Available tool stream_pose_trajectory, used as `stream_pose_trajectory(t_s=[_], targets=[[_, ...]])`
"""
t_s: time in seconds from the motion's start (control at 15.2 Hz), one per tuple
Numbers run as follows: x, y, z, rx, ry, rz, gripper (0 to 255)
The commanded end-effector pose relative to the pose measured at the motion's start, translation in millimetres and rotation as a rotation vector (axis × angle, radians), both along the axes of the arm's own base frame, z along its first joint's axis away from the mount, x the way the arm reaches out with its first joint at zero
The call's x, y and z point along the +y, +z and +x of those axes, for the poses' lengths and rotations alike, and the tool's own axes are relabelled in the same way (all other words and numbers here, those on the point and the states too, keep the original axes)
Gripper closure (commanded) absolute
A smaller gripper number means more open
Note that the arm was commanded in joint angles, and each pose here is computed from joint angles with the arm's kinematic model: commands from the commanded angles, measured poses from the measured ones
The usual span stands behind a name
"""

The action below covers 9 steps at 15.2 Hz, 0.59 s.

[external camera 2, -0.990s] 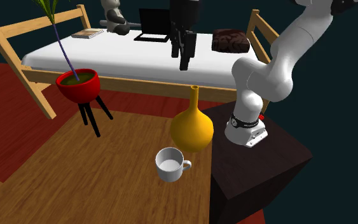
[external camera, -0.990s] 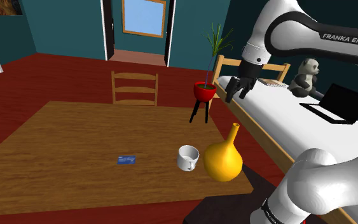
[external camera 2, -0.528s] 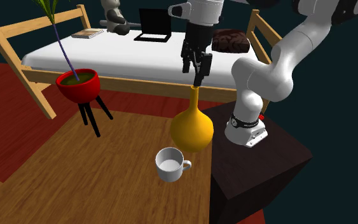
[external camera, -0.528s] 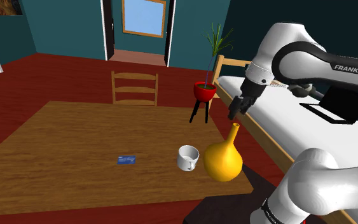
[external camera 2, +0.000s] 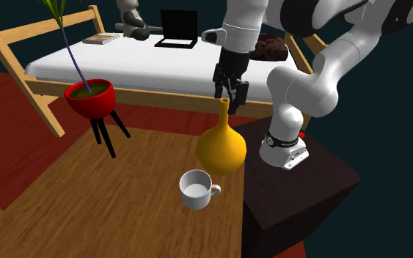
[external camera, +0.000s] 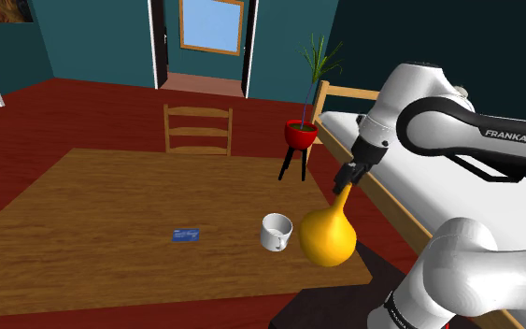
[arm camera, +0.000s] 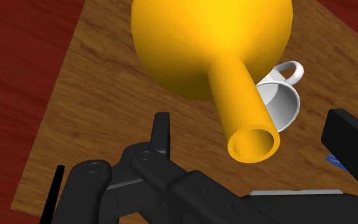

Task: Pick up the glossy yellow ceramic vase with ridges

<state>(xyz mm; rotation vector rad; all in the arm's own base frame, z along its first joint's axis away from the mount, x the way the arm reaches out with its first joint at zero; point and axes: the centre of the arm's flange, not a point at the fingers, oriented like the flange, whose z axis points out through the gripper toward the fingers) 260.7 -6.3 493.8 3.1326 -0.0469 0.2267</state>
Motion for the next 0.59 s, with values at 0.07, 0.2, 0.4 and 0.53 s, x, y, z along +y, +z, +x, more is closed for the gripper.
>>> stream_pose_trajectory(t_s=[0.07,0.2,0.4,0.53], targets=[[-0.9,-8.8,-0.4,-0.001,0.000,0.000,0],[-1.4,-9.7,-0.3,0.000,0.000,0.000,255],[-1.6,-9.4,-0.3,0.000,0.000,0.000,255],[-1.5,-9.4,-0.3,0.000,0.000,0.000,255]])
